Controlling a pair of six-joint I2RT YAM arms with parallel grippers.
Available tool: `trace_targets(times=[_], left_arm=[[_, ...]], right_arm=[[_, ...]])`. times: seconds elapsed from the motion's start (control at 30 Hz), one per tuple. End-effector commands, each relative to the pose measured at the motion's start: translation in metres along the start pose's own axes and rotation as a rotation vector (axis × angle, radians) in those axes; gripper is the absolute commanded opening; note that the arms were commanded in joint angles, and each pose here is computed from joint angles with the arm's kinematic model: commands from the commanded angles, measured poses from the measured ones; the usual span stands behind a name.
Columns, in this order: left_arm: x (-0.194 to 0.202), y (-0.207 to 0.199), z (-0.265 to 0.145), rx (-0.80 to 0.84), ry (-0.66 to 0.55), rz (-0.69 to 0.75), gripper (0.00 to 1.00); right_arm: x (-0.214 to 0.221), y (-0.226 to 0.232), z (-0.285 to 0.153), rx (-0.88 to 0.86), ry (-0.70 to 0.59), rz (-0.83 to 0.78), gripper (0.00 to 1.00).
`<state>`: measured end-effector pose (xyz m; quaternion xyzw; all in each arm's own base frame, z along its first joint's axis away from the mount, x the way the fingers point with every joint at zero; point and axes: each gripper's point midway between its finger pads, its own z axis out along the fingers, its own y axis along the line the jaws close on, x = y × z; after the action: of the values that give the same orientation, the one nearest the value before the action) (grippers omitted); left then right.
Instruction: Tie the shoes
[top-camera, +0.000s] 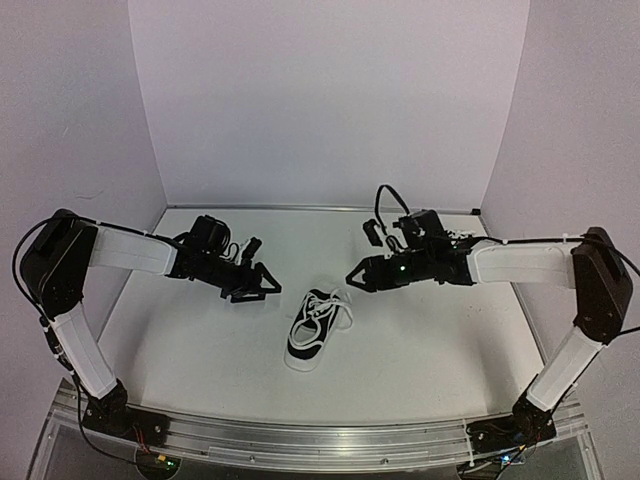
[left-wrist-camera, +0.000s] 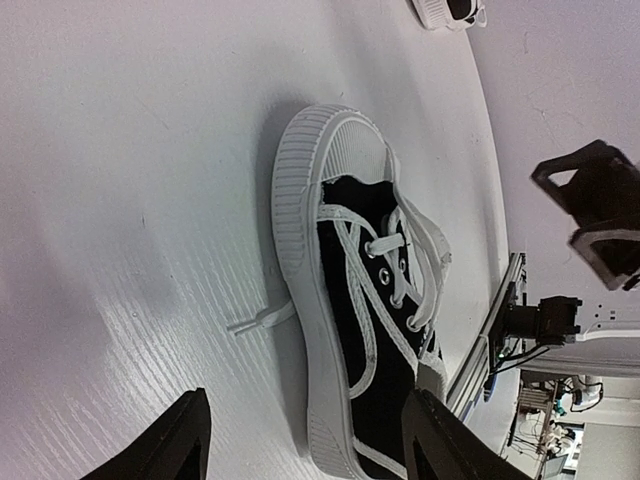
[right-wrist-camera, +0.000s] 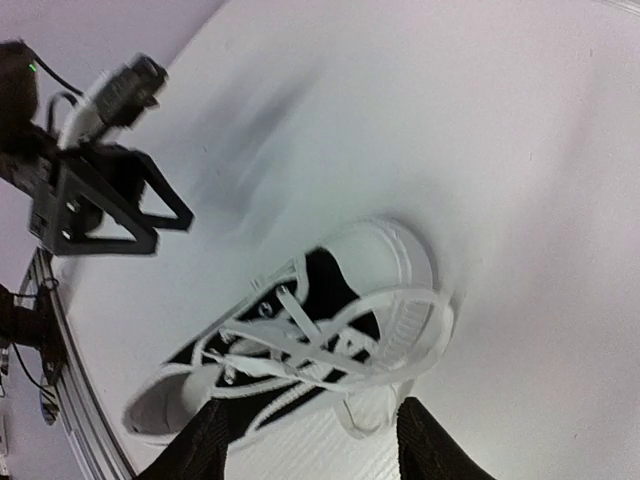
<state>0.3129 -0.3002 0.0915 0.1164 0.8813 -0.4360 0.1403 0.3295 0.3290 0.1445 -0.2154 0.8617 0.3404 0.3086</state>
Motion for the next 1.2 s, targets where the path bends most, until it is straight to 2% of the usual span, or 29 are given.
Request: trace_targets(times=[0.0,0.43,0.5,0.63,0.67,0.77,0.87,0.97,1.03,1.17], left_arm=[[-0.018,-0.011,-0.004,0.02,-0.046,0.057,0.67],[-0.017,-0.014,-0.009,0.013,-0.05,0.077,0.67],[-0.017,-0.014,-0.01,0.012,-0.051,0.077,0.66],[-0.016,-0.014,-0.009,0.014,-0.05,0.077,0.66],[-0.017,-0.014,-0.009,0.015,-0.05,0.079,0.66],[-0.016,-0.015,-0.011,0.013,-0.052,0.084,0.66],[-0.016,-0.016,-0.013,0.009,-0.055,0.095,0.66],[-0.017,-0.018,-0.015,0.006,-0.057,0.111,0.66],[-0.019,-0.02,-0.016,0.008,-0.058,0.121,0.65],[-0.024,-0.028,-0.018,0.029,-0.064,0.158,0.63]], right_arm=[[0.058,-0.029,0.027,0.091,0.172,0.071,0.51],[0.111,-0.05,0.07,0.064,0.304,0.114,0.45],[0.111,-0.048,0.077,0.055,0.301,0.104,0.38],[0.099,-0.039,0.081,0.04,0.285,0.071,0.03],[0.09,-0.037,0.078,0.049,0.271,0.056,0.0],[0.045,-0.029,0.055,0.109,0.187,-0.011,0.0],[-0.013,-0.01,0.02,0.147,0.048,-0.073,0.0],[-0.049,0.004,-0.007,0.165,-0.04,-0.114,0.0],[-0.049,0.003,-0.008,0.177,-0.032,-0.126,0.0],[-0.019,-0.018,0.011,0.218,0.056,-0.125,0.0]])
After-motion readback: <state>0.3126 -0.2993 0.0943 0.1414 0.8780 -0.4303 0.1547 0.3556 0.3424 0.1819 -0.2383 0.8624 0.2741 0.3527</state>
